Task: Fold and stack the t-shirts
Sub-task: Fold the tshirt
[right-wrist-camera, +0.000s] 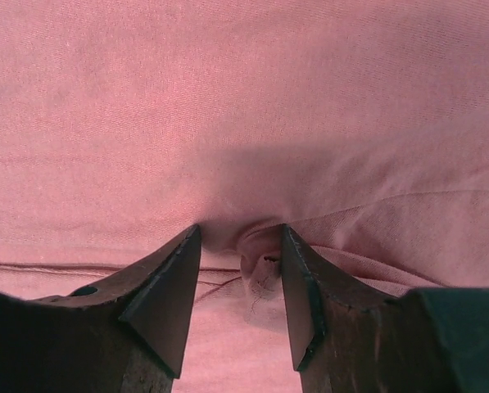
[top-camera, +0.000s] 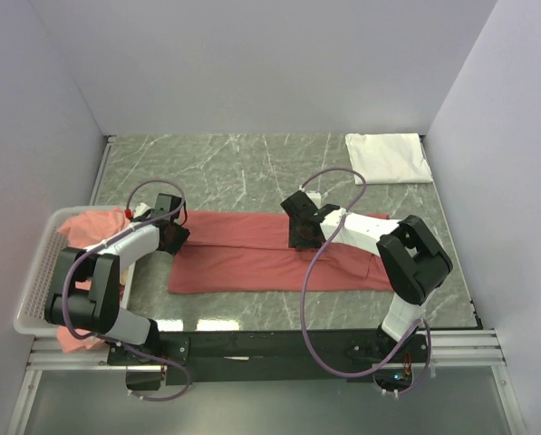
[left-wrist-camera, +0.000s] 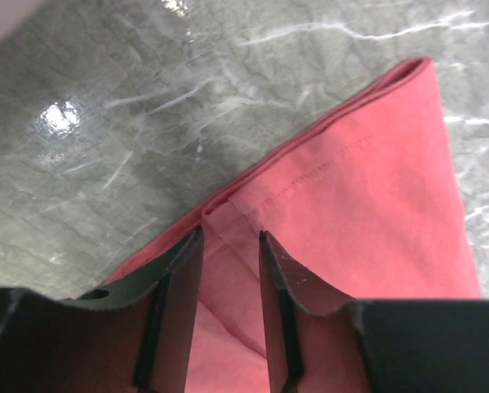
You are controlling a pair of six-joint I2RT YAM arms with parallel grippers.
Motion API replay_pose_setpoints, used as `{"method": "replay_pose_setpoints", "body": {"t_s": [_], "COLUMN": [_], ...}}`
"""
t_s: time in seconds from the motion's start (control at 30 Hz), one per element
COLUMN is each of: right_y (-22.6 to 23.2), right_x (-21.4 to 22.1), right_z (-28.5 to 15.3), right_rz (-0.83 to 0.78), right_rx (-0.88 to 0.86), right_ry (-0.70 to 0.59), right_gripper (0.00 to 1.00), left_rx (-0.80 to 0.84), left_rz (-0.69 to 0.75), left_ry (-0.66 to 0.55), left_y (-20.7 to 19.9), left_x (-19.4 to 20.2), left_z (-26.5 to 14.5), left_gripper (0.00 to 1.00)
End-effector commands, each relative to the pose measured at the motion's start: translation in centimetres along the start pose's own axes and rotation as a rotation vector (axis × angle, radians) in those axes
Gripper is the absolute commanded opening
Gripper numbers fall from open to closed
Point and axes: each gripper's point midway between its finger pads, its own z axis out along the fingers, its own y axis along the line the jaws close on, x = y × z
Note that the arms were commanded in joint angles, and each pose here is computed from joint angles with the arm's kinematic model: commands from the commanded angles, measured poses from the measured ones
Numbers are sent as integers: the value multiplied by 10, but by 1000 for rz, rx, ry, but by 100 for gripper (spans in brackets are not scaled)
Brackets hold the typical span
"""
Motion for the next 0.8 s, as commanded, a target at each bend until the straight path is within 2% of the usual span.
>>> {"method": "replay_pose_setpoints", "body": {"t_s": [0.0,0.1,0.4,0.63,0.77], "right_y": [9,9,10,12,13], "right_x": [-8,-8,-6,-5,-6], "right_z": [-3,-5,-5,-4,-5], "right_rz": [8,13,16,17,22], "right_rx": [-25,-32,-41,-50,-56], "right_ry": [-30,-31,-28,-25,-25], "right_gripper": [51,50,49,49,49], "left_rx": [-24,-30,-7,13,6], "left_rz": [-9,-7,-4,7,9], "left_ry": [-23,-20,-27,-42,-33], "left_y": [3,2,-9,-10,-1], "left_x": [-4,-4,-11,-17,-14], "left_z": [5,8,2,-10,-9], "left_gripper": [39,34,4,8,4]}}
